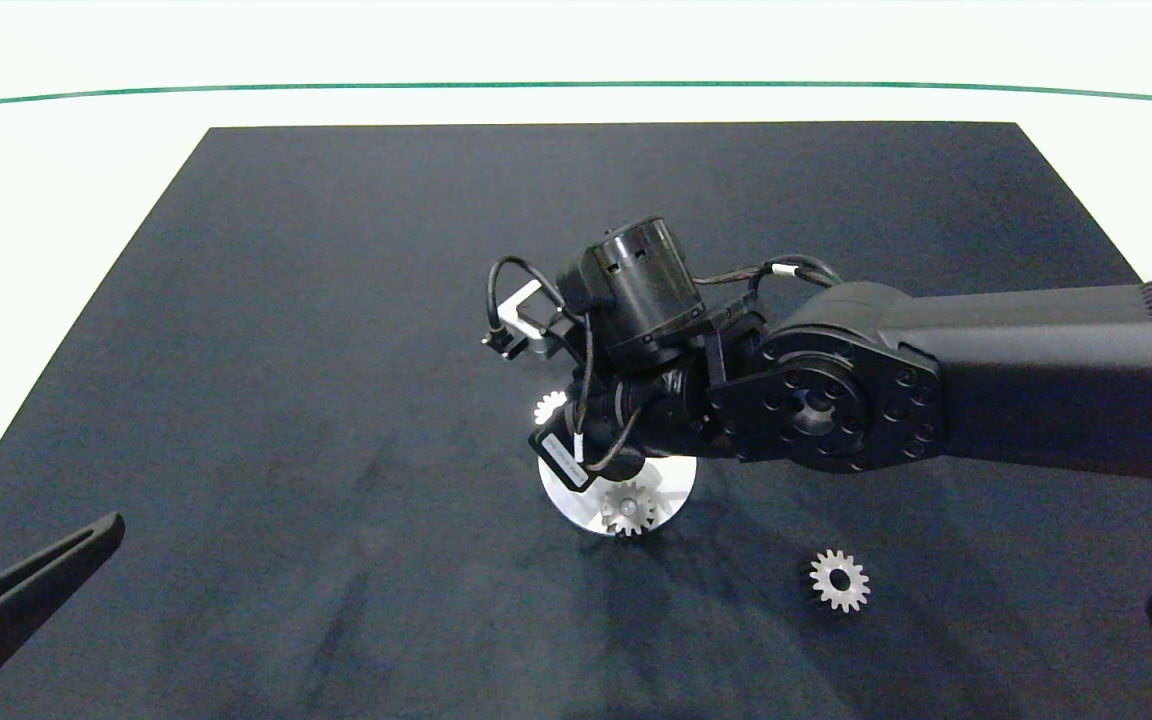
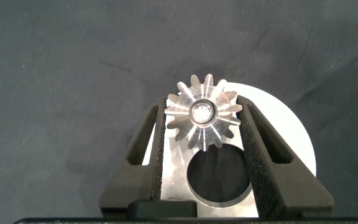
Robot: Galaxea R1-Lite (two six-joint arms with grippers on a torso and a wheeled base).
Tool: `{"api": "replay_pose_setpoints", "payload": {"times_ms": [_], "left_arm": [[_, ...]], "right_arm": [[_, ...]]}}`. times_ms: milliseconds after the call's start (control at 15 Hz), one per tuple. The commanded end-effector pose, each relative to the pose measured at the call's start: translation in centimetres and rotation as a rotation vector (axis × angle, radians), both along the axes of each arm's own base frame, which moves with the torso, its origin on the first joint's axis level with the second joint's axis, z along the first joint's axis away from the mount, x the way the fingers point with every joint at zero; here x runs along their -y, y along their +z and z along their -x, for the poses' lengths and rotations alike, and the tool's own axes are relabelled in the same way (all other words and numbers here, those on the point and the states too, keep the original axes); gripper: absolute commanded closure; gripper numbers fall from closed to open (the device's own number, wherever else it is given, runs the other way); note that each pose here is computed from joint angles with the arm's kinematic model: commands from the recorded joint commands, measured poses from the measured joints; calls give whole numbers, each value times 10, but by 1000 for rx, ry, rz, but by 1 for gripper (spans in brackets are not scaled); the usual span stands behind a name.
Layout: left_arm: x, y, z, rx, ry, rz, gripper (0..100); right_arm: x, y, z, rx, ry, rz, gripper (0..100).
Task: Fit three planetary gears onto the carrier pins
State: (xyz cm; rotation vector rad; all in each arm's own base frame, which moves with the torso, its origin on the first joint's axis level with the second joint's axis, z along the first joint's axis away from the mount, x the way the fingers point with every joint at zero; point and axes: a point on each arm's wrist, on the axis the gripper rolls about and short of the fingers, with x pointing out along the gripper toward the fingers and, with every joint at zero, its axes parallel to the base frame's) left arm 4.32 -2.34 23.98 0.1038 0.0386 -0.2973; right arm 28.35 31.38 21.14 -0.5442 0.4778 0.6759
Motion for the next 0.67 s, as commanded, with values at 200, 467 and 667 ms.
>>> {"api": "replay_pose_setpoints", "payload": {"times_ms": [200,467,667], "left_arm": [[1,-4,-1,-12,4,-10,0],[1,-5,-1,-14,4,-12,0],[1,-7,-1,-21,4,-15,0]], "right_arm": [[6,4,6,-1,2,1,0],[9,10,9,6,2,-9,0],[14,17,13,10,-4,-26,0]]}}
